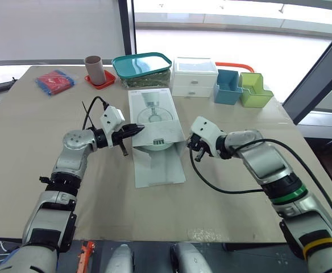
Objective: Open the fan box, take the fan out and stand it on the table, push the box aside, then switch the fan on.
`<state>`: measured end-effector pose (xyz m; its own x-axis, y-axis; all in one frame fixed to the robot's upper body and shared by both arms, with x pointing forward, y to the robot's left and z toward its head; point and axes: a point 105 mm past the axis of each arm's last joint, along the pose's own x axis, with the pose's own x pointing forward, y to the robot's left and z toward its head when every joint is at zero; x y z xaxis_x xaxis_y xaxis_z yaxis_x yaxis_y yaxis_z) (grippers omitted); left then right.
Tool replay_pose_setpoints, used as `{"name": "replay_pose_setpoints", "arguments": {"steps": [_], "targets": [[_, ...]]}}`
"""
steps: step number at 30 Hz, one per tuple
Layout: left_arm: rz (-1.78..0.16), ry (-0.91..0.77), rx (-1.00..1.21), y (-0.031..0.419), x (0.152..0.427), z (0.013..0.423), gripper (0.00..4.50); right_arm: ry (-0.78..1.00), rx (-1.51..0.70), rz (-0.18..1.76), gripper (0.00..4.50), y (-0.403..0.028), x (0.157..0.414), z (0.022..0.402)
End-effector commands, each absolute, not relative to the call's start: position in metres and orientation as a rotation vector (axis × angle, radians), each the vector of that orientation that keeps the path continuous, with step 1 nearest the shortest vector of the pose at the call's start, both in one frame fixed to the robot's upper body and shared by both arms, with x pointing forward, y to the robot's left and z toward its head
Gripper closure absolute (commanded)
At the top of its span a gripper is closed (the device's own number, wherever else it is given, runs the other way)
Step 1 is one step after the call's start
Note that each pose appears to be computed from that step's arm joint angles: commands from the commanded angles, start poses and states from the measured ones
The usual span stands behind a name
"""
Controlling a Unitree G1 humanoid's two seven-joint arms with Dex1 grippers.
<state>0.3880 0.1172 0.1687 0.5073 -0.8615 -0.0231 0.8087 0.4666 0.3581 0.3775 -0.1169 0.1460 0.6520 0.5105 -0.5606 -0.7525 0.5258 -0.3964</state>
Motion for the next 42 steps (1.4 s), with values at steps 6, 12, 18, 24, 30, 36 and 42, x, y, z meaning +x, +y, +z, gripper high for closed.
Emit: {"name": "replay_pose_setpoints", "arguments": {"steps": [6,12,18,24,30,36,42], "targets": [[-1.03,-0.113,0.358,0.125,0.383,0.156,4.5,0.296,-0.628,0.77,4.42,-0.109,0.385,0.168],[-1.015,-0.11,0.362,0.132,0.383,0.157,4.5,0.269,-0.596,0.874,4.42,-0.092,0.372,0.172],[-0.999,-0.11,0.375,0.139,0.383,0.16,4.5,0.259,-0.606,0.937,4.42,-0.083,0.362,0.169],[-0.962,-0.132,0.381,0.147,0.387,0.17,4.5,0.256,-0.594,0.977,4.42,-0.077,0.354,0.167],[-0.945,-0.146,0.384,0.147,0.39,0.174,4.5,0.256,-0.588,0.981,4.42,-0.074,0.351,0.165],[-0.946,-0.145,0.392,0.148,0.392,0.176,4.5,0.244,-0.552,0.992,4.42,-0.068,0.347,0.166],[-0.964,-0.137,0.398,0.149,0.39,0.177,4.5,0.26,-0.569,0.973,4.42,-0.071,0.348,0.159]]}}
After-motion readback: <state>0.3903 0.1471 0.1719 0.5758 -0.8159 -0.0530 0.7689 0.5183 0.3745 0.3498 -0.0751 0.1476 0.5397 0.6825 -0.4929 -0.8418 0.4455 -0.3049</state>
